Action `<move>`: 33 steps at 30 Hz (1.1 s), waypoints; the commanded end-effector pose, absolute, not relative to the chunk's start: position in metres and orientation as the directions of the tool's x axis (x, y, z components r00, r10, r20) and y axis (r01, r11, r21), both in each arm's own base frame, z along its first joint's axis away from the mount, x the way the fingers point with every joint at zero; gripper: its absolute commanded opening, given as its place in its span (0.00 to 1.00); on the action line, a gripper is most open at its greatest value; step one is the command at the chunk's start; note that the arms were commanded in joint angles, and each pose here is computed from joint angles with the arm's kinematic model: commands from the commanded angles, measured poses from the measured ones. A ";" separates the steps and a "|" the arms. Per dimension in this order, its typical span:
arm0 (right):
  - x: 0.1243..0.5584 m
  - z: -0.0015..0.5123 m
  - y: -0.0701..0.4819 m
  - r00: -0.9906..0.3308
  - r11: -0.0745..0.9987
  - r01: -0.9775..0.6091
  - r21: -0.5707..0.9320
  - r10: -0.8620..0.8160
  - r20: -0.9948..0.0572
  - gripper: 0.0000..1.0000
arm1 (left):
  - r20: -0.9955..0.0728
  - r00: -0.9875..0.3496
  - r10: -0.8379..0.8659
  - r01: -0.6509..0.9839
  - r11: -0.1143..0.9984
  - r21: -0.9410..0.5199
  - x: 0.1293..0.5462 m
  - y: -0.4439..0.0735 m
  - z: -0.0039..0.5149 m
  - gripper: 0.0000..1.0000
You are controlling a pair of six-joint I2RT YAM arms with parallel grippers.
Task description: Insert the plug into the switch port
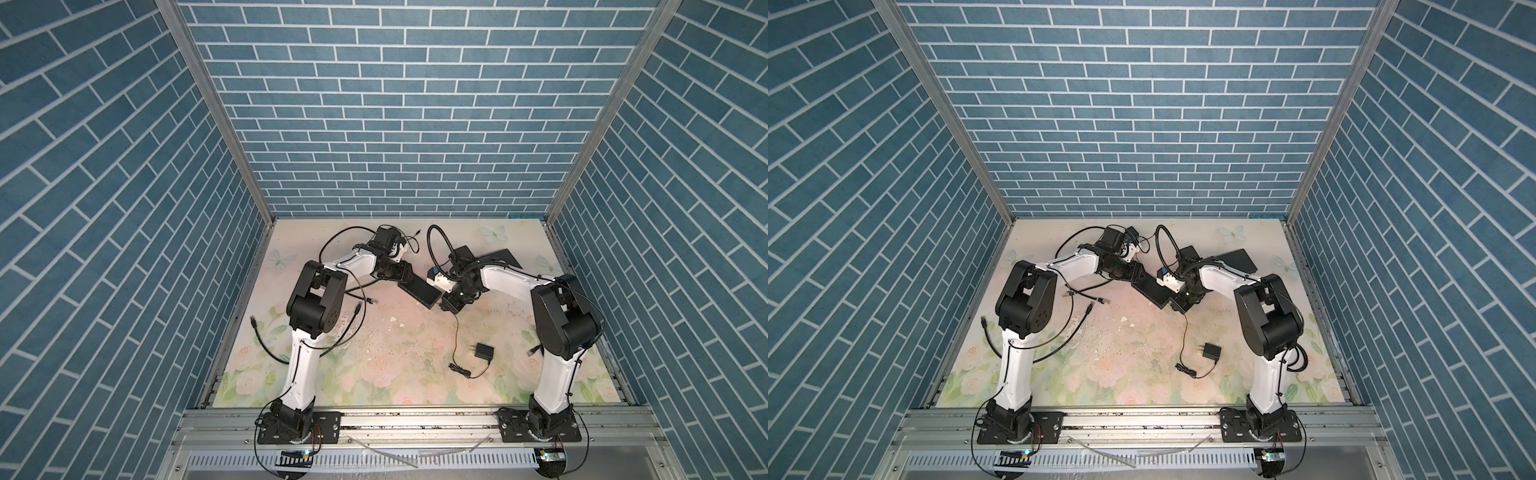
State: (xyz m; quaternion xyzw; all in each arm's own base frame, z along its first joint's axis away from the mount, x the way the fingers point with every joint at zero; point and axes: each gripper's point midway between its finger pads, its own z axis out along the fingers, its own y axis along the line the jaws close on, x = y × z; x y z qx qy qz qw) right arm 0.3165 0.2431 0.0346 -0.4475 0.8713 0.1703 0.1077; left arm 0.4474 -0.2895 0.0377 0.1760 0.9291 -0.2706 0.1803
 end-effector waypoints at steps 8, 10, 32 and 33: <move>0.333 0.042 0.266 -0.563 0.542 -0.821 0.180 -0.717 -0.410 0.03 | -0.392 -0.871 0.295 0.461 0.764 -0.451 0.440 -0.296 0.025 0.61; 0.336 0.044 0.271 -0.575 0.554 -0.811 0.186 -0.695 -0.432 0.03 | -0.393 -0.867 0.305 0.472 0.753 -0.458 0.440 -0.298 0.026 0.61; 0.346 0.033 0.288 -0.601 0.624 -0.758 0.191 -0.555 -0.575 0.03 | -0.363 -0.801 0.477 0.599 0.622 -0.505 0.410 -0.307 0.016 0.48; 0.348 0.036 0.289 -0.601 0.624 -0.757 0.193 -0.549 -0.581 0.03 | -0.364 -0.791 0.491 0.611 0.601 -0.515 0.406 -0.309 0.017 0.48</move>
